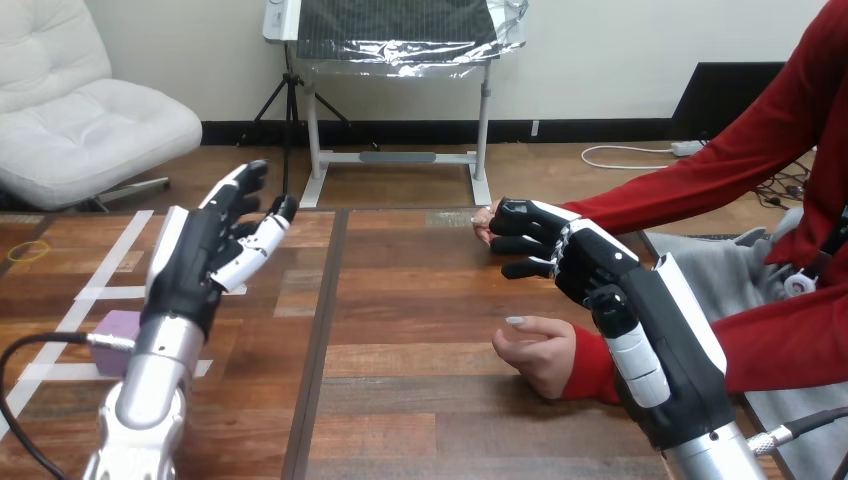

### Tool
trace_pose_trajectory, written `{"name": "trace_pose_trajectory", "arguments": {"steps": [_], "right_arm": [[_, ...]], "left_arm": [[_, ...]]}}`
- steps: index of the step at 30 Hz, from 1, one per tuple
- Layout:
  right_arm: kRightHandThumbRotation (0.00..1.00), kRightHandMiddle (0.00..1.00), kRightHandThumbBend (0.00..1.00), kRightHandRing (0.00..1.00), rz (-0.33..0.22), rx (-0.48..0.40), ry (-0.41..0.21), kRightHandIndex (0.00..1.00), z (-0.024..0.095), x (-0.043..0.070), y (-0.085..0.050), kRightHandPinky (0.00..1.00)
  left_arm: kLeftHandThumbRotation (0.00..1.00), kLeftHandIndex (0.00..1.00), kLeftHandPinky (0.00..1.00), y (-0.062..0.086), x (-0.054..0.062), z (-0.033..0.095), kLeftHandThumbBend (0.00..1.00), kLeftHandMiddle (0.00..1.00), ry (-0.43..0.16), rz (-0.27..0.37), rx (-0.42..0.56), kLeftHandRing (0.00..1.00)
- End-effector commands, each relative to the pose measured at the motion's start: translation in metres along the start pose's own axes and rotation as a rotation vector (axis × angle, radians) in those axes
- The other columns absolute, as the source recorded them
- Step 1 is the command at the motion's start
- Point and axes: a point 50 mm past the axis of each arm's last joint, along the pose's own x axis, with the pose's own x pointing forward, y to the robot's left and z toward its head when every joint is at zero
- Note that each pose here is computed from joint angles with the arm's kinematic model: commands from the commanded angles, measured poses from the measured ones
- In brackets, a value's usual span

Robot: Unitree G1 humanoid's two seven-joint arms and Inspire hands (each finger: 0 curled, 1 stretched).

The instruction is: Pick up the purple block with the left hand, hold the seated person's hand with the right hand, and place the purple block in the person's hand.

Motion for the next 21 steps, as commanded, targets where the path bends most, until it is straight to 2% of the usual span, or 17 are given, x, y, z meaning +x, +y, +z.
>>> {"name": "trace_pose_trajectory", "arguments": {"steps": [1, 12, 21], "right_arm": [[1.00, 0.80, 0.83, 0.78, -0.007, -0.038, -0.062, 0.80, 0.010, 0.009, -0.006, 0.71], [1.00, 0.80, 0.83, 0.78, -0.005, -0.036, -0.056, 0.80, 0.010, 0.009, -0.007, 0.72], [1.00, 0.80, 0.83, 0.78, -0.006, -0.040, -0.055, 0.80, 0.011, 0.009, -0.007, 0.72]], "left_arm": [[0.51, 0.91, 0.89, 0.019, 0.032, 0.037, 0.48, 0.93, -0.098, 0.044, 0.052, 0.92], [0.42, 0.93, 0.89, 0.028, 0.041, 0.034, 0.49, 0.96, -0.031, 0.056, 0.062, 0.94], [0.40, 0.93, 0.86, 0.035, 0.045, 0.030, 0.54, 0.95, 0.042, 0.073, 0.115, 0.93]]}}
